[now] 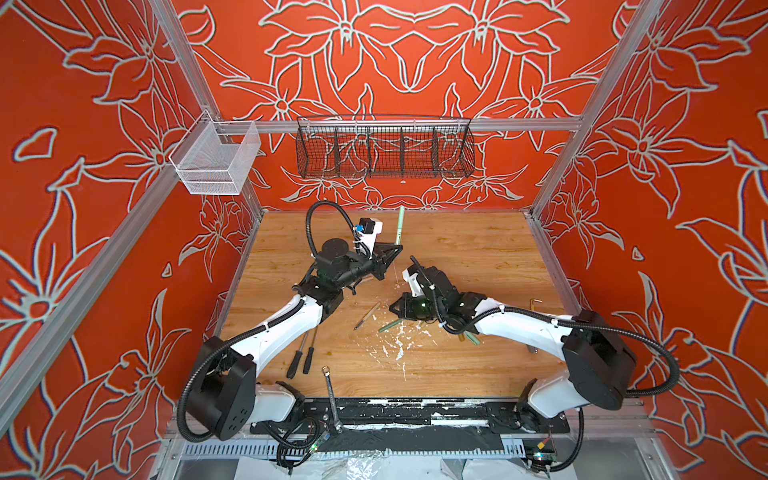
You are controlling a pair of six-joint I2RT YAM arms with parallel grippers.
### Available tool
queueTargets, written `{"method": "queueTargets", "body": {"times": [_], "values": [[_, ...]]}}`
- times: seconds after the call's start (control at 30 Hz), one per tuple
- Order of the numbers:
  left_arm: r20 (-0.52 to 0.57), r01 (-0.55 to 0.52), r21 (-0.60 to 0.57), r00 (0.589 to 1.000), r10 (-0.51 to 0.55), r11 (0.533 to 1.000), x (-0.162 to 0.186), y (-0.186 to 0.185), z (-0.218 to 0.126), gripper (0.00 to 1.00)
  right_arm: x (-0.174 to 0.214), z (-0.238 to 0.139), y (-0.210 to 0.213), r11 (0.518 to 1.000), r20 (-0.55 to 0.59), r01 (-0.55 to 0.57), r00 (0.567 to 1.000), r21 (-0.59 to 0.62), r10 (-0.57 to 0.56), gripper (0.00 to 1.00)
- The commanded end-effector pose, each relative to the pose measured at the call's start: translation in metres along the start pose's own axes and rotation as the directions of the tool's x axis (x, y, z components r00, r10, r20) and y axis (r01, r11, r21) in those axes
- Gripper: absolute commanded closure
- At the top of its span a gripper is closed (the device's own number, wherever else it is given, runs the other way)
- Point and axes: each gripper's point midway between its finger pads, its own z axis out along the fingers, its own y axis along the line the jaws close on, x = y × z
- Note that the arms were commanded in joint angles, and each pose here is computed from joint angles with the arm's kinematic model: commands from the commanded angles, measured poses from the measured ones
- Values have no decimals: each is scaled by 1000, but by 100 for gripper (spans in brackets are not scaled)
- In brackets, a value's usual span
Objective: Insert the pens into the pen caps
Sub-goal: 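Pull the capped pale green pen from the left gripper with the right gripper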
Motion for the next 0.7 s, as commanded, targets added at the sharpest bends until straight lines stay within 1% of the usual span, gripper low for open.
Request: {"method": "queueTargets", "body": {"times": [0.0, 0.1, 0.17, 0.23, 0.27, 0.3, 0.37, 0.5, 0.67], "values": [[23, -4, 26, 1000, 4, 1000, 1, -7, -7, 100, -27, -25, 22, 996, 77, 80, 994, -33, -78, 100], [0, 14, 18, 1000, -14, 1000, 12, -8, -13, 100, -45, -48, 35, 986, 165, 160, 975, -51, -150, 99], [-14, 20, 17, 1000, -20, 1000, 17, -9, -18, 100, -55, -67, 46, 970, 218, 234, 952, -69, -214, 86], [-44, 28, 39, 999, -26, 999, 26, -15, -22, 100, -62, -85, 56, 952, 268, 295, 927, -83, -264, 67], [-64, 31, 60, 998, -27, 998, 31, -19, -25, 100, -66, -93, 61, 942, 288, 323, 914, -93, -285, 59], [-84, 36, 87, 996, -28, 996, 36, -25, -29, 100, -70, -102, 67, 932, 309, 345, 903, -107, -299, 53], [-111, 44, 136, 993, -28, 990, 44, -36, -35, 100, -74, -115, 75, 916, 333, 376, 889, -141, -313, 45], [-134, 56, 232, 991, -25, 971, 52, -56, -46, 100, -84, -133, 91, 887, 375, 419, 867, -194, -328, 40], [-148, 67, 306, 989, -22, 950, 53, -71, -48, 100, -87, -142, 108, 853, 400, 459, 851, -250, -340, 39]]}}
